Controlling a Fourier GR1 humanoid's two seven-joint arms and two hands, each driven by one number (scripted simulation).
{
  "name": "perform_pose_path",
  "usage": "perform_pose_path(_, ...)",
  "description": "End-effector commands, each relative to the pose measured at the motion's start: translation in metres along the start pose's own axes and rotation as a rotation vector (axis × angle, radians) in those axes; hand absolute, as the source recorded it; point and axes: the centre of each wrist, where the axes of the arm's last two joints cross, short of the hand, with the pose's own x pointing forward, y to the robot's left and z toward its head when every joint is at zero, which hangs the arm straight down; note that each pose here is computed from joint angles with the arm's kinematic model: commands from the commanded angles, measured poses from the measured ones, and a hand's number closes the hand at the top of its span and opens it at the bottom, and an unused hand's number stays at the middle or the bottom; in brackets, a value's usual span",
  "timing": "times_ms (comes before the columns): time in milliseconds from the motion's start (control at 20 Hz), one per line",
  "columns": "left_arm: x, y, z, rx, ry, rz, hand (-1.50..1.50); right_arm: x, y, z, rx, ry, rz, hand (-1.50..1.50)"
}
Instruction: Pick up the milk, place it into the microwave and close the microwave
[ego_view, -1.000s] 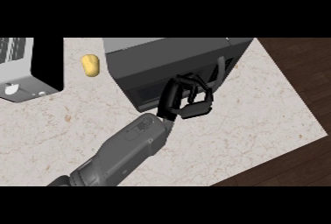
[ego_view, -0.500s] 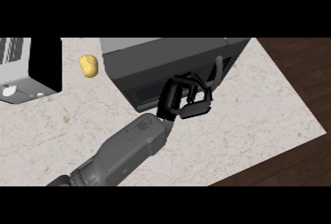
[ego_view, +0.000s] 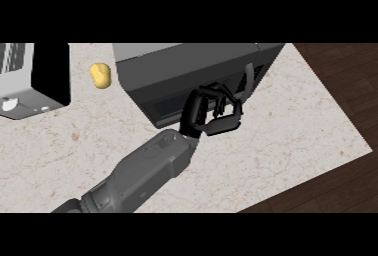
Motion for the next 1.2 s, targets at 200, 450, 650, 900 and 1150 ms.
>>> perform_pose_path(200,0.009,0.003,-0.022,0.009,-0.006,-0.011,1.5,0.001,-0.017,-0.004,-0.001,-0.001,0.011,-1.5)
perform_pose_path(450,0.008,0.001,-0.021,-0.005,-0.021,-0.006,1.5,-0.007,-0.022,-0.004,-0.03,-0.009,-0.039,-1.5)
perform_pose_path(650,0.009,0.001,-0.023,0.006,-0.025,-0.019,1.5,-0.008,-0.028,-0.003,-0.022,-0.001,-0.064,-1.5)
perform_pose_path(900,0.011,-0.001,-0.025,0.0,-0.037,0.004,1.5,-0.015,-0.035,-0.002,-0.054,-0.009,-0.095,-1.5)
perform_pose_path(1150,0.008,0.0,-0.024,0.009,-0.034,0.0,1.5,-0.015,-0.043,-0.006,-0.045,-0.018,-0.108,-1.5)
